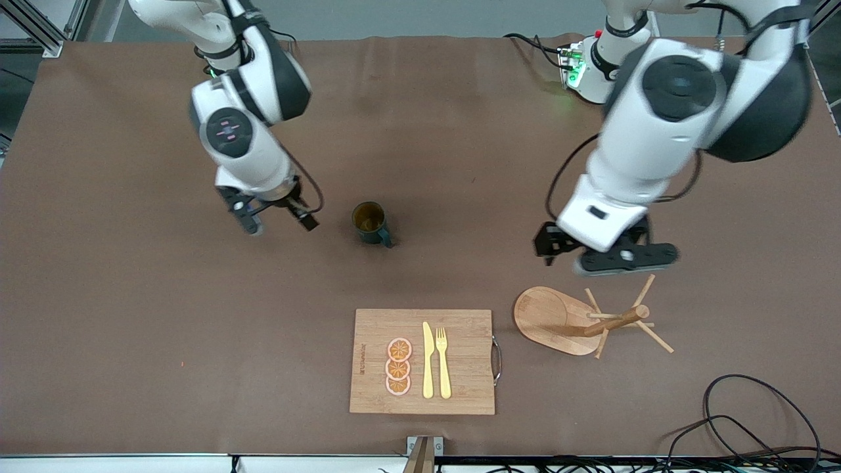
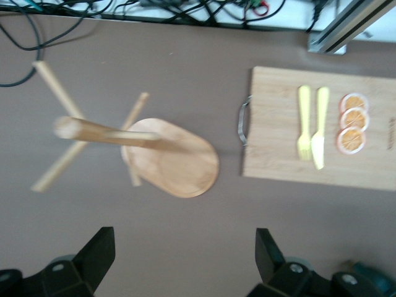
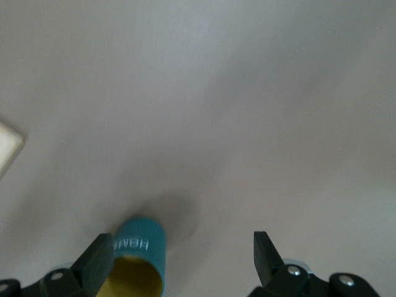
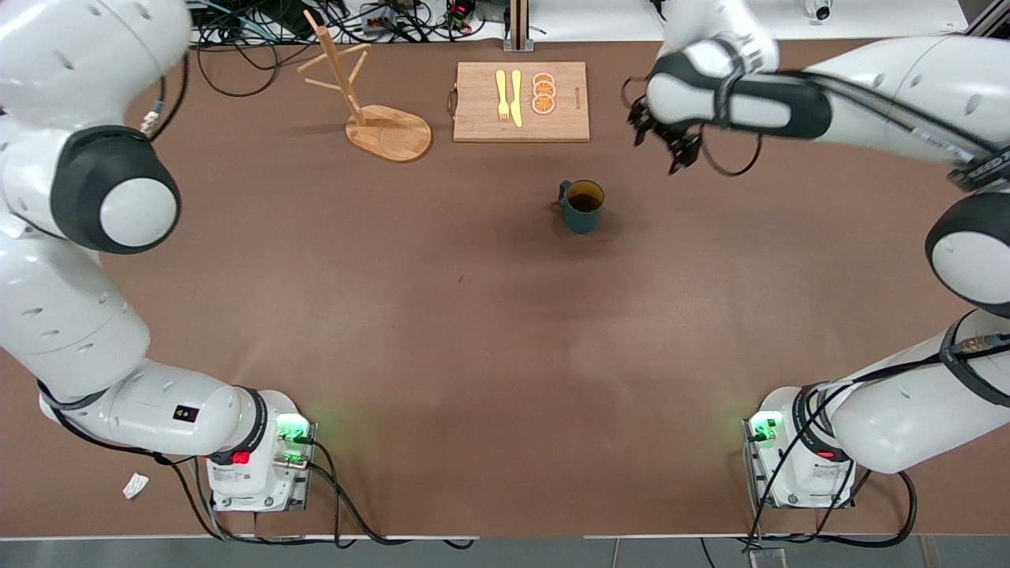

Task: Transfer cup from left to right arm and place
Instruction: 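Grasp the mug rim with the right gripper while the left gripper releases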

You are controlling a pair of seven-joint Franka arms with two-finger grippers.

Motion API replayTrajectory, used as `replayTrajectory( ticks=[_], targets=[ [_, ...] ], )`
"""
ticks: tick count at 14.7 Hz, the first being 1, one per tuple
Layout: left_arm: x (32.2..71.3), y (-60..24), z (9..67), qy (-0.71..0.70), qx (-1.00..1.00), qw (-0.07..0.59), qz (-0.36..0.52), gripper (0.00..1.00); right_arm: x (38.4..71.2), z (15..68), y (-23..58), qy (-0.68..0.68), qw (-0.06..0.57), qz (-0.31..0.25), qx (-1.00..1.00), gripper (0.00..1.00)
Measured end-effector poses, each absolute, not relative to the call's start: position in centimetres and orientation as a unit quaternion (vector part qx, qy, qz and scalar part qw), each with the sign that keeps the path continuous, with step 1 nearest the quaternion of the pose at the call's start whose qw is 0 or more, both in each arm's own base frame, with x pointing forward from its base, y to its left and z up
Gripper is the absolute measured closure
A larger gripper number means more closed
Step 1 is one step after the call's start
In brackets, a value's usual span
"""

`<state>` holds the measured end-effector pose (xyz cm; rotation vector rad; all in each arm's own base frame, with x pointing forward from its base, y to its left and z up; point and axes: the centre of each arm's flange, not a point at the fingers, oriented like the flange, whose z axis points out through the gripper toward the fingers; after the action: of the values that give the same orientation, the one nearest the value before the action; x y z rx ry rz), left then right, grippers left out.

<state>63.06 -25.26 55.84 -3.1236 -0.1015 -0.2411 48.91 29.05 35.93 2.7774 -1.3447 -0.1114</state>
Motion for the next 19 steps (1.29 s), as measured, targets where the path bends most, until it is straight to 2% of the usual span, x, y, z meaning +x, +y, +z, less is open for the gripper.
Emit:
replayTrajectory(
  ticks=[3,8,13,17,19],
  targets=[
    [63.1,-19.6,57.4,-0.013,-0.999,0.017,-0.047,0.00,46.5,34.0,32.0,-0.461,0.007,-0.037,0.887,0.00],
    [62.4,-13.2,59.2,-0.013,-1.000,0.016,-0.011,0.00,46.0,31.1,34.4,-0.536,-0.013,-0.029,0.844,0.00],
    [62.1,-6.9,61.1,-0.018,-1.000,0.001,-0.009,0.00,44.6,26.4,36.7,-0.610,0.006,-0.030,0.792,0.03],
    [62.2,-5.5,60.8,-0.026,-1.000,0.001,-0.004,0.00,43.5,26.3,38.4,-0.649,0.006,-0.029,0.761,0.04],
    [62.4,-3.2,60.6,-0.011,-1.000,0.001,-0.002,0.00,43.4,26.4,38.7,-0.659,0.008,-0.029,0.751,0.07]
  ],
)
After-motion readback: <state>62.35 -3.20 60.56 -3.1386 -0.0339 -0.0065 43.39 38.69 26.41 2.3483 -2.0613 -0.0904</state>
